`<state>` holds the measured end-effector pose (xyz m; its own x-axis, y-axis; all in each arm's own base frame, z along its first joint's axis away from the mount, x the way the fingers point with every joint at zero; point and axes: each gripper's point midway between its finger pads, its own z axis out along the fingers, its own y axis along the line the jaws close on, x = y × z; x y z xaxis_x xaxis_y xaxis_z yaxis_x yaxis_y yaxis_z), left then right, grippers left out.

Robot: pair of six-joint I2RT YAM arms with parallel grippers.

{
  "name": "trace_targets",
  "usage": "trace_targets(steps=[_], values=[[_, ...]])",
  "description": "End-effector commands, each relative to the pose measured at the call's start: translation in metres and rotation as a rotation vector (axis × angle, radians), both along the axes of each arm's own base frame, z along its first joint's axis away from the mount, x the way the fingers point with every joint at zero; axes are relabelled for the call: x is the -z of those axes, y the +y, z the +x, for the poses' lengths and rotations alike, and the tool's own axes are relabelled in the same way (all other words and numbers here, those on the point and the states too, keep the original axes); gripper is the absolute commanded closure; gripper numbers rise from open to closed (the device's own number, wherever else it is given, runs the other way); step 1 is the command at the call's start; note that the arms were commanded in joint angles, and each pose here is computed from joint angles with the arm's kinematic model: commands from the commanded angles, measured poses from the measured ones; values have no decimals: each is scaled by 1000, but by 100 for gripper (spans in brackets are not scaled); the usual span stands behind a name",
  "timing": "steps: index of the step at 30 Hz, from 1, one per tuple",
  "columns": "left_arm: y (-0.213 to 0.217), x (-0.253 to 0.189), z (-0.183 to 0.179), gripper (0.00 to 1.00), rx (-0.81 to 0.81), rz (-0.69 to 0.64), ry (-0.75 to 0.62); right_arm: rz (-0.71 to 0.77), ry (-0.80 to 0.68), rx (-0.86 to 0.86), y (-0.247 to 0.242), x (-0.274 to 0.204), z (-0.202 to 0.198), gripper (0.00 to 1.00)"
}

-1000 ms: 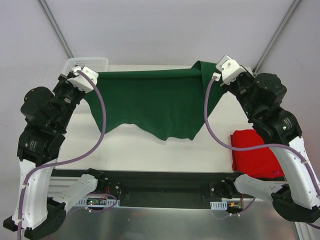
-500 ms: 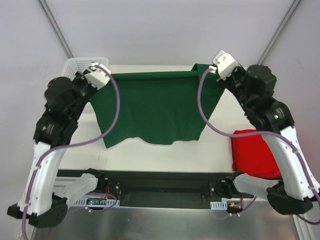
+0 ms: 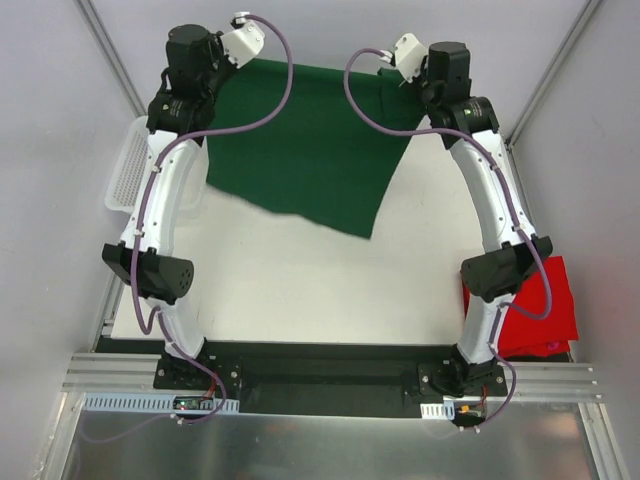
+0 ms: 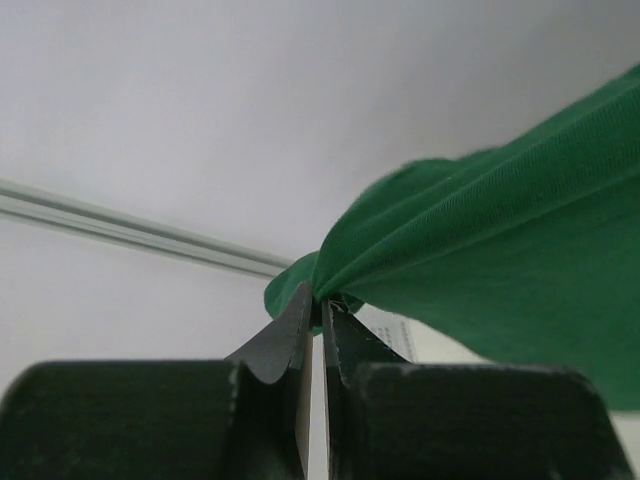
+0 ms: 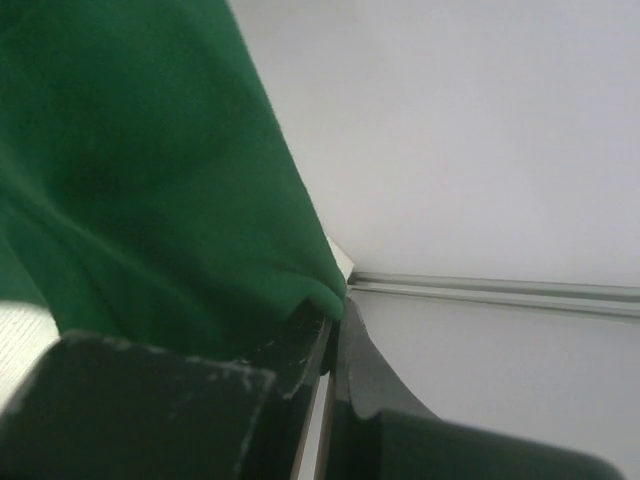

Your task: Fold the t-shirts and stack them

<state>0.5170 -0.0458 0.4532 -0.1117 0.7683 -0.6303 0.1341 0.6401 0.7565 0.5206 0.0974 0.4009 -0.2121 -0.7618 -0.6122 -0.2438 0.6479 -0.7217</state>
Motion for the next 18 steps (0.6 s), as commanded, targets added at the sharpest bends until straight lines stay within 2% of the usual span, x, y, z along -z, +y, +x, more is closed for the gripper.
trace_targets(steps=[1, 3, 4, 5, 6, 7, 9, 10, 12, 13, 14, 15, 16, 18], values=[[20, -125, -62, 100, -48, 11, -308, 15, -280, 92, -38, -108, -38, 99], [18, -136, -90, 100, -17, -31, -334, 33, -316, 94, -43, -123, -55, 99], [16, -118, -90, 100, -9, -34, -290, 39, -314, 91, -45, -124, -60, 99], [17, -127, -112, 100, 9, -52, -313, 53, -317, 88, -47, -126, -71, 99], [16, -121, -118, 100, 15, -71, -303, 62, -319, 85, -47, -126, -76, 99], [14, -99, -116, 100, 17, -70, -251, 67, -306, 72, -47, -123, -81, 99], [14, -91, -140, 100, 31, -91, -241, 65, -225, 16, -39, -102, -93, 99], [10, -59, -138, 100, 41, -89, -165, 50, -137, -27, -33, -77, -99, 99], [4, -24, -160, 91, 90, -122, -53, 35, 9, -72, -27, -25, -114, 99], [-3, 21, -162, 62, 108, -121, 59, 26, 132, -155, -16, 9, -128, 85], [-3, 49, -183, 22, 128, -120, 155, 17, 223, -209, -10, 32, -142, 69], [-8, 79, -194, 1, 161, -117, 258, -31, 359, -274, -7, 72, -159, 51], [-18, 121, -208, 1, 226, -104, 395, -31, 537, -376, 1, 103, -196, 20], [-21, 167, -251, 1, 308, -60, 617, -69, 680, -424, -3, 127, -224, 1]])
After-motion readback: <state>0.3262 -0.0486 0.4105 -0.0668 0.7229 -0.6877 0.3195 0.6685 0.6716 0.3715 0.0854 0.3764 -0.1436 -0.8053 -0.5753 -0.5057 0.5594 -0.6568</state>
